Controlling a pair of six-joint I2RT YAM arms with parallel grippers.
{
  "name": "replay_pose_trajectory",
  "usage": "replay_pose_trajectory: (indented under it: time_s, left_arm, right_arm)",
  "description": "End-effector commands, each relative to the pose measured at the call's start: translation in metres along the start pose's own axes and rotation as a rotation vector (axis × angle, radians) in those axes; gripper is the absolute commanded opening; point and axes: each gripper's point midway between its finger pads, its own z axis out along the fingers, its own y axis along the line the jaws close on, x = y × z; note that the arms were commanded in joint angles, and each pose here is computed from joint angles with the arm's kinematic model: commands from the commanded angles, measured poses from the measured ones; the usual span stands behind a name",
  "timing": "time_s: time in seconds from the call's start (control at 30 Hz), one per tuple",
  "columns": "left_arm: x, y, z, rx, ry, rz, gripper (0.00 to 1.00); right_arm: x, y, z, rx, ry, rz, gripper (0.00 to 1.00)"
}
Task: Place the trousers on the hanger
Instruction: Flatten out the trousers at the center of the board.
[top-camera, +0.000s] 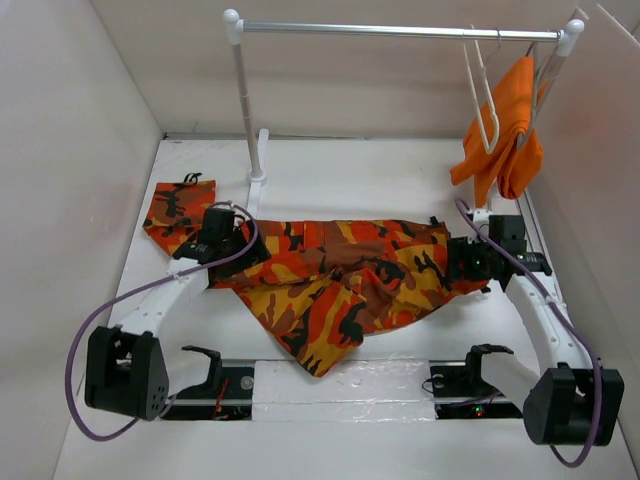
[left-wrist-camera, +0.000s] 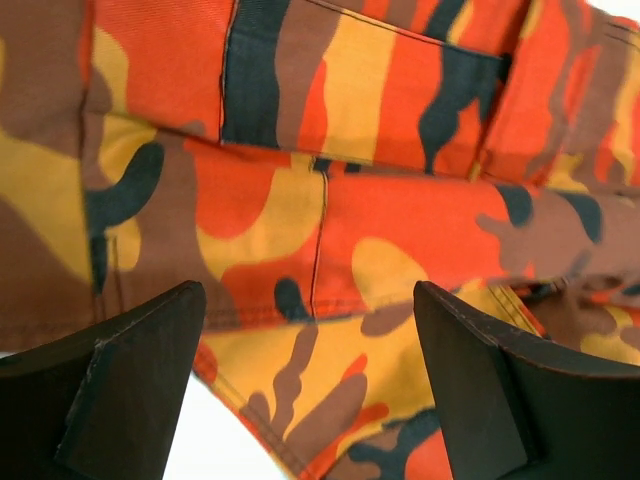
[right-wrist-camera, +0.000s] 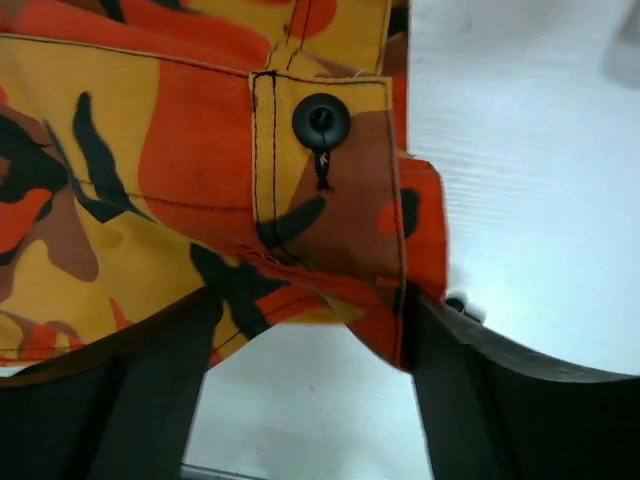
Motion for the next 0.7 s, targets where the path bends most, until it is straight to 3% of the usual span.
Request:
replay_pose_trajectory:
  time_s: [0.0, 0.03, 0.07, 0.1, 0.13, 0.17, 0.4, 0.5, 0.53, 0.6, 0.67]
  left_arm:
    - [-0.002, 0.001, 0.025, -0.004, -0.006, -0.029, 0.81]
    - [-0.004, 0.004, 0.031, -0.023, -0.011, -0.034, 0.78]
    - [-0.015, 0.0, 0.035, -0.019, -0.041, -0.04, 0.75]
    - [-0.018, 0.005, 0.044, -0.061, -0.043, -0.05, 0.73]
    - [-0.024, 0.004, 0.048, -0.066, -0.054, -0.05, 0.7]
    - [-0.045, -0.007, 0.047, -0.05, -0.102, -0.051, 0.68]
    - [-0.124, -0.048, 0.06, -0.015, -0.228, -0.047, 0.41]
    - [-0.143, -0.059, 0.059, -0.034, -0.213, -0.033, 0.4]
    - [-0.143, -0.057, 0.053, -0.052, -0.209, -0.034, 0.43]
    - [-0.146, -0.051, 0.027, -0.065, -0.27, -0.037, 0.51]
    - [-0.13, -0.016, 0.017, -0.157, -0.289, -0.076, 0.68]
  right_arm:
    - [0.001, 0.012, 0.019, -0.062, -0.032, 0.041, 0.76]
    - [0.007, 0.016, 0.022, -0.082, -0.02, 0.06, 0.65]
    - [0.012, 0.019, 0.024, -0.095, -0.012, 0.068, 0.34]
    - [0.023, 0.021, 0.026, -0.101, 0.01, 0.076, 0.18]
    - [0.024, 0.02, 0.022, -0.092, 0.004, 0.076, 0.05]
    - [0.029, 0.014, 0.019, -0.056, 0.016, 0.077, 0.0]
    - [-0.023, -0.011, -0.021, 0.096, -0.177, 0.065, 0.0]
    - [-0.038, -0.005, -0.026, 0.059, -0.2, 0.058, 0.0]
    - [-0.039, -0.004, -0.027, 0.053, -0.195, 0.054, 0.04]
    - [-0.044, -0.001, -0.03, 0.033, -0.206, 0.03, 0.26]
    - [-0.044, 0.005, -0.032, -0.003, -0.212, 0.003, 0.48]
